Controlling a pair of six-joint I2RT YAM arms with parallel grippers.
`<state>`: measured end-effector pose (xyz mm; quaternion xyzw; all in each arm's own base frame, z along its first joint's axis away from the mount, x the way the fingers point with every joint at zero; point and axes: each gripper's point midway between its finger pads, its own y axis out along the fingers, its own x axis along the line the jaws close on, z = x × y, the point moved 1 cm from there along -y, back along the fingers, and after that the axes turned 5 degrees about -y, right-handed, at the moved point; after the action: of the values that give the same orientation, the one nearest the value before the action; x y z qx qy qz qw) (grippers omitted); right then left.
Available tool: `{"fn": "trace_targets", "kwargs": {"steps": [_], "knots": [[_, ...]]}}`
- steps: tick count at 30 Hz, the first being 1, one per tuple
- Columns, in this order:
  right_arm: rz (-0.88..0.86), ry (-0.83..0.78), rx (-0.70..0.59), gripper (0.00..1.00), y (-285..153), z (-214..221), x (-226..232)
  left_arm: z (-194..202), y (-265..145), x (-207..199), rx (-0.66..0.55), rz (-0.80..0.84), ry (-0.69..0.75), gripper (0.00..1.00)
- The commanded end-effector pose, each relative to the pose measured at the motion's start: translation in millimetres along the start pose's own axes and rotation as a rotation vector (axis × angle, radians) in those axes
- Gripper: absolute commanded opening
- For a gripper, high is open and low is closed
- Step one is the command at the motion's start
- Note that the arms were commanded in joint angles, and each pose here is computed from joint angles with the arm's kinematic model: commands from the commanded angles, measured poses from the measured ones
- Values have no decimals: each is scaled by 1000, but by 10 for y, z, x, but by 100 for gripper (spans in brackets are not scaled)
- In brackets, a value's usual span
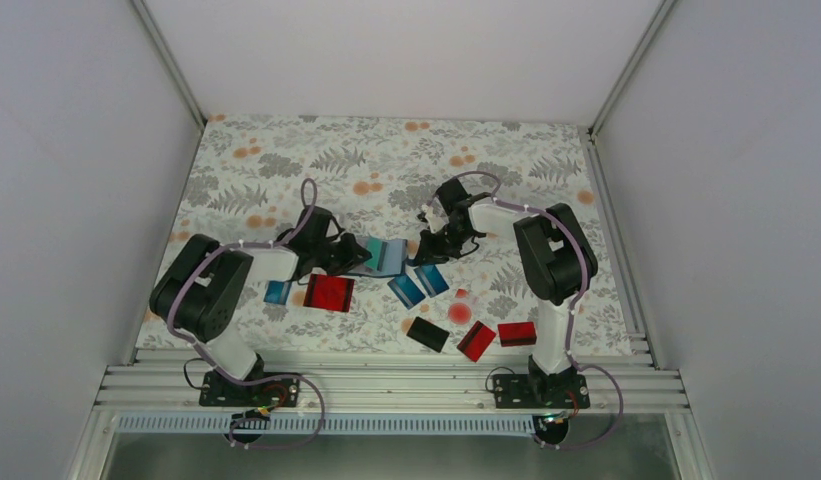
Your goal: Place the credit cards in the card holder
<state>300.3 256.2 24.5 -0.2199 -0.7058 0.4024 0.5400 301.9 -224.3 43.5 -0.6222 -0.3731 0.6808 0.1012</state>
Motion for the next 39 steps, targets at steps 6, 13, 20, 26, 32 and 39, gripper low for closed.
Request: {"fn": "trace_targets", "kwargs": {"steps": [6, 13, 20, 26, 32, 39], "knots": [[20, -10, 41, 6, 20, 104, -8, 34, 166, -65, 39, -25, 119, 5], [17, -39, -25, 39, -274, -123, 210, 78, 88, -67, 50, -78, 219, 5], [-42, -28, -116, 43, -549, -258, 454, 107, 52, -92, 59, -79, 240, 4], [-100, 18, -104, 44, -444, -256, 471, 98, 79, -138, 71, -65, 251, 4], [-85, 95, -63, 38, -189, -201, 300, 105, 88, -176, 85, -50, 261, 4], [-89, 111, 4, 27, 159, -112, 265, 138, 86, -159, 100, -48, 276, 3]]}}
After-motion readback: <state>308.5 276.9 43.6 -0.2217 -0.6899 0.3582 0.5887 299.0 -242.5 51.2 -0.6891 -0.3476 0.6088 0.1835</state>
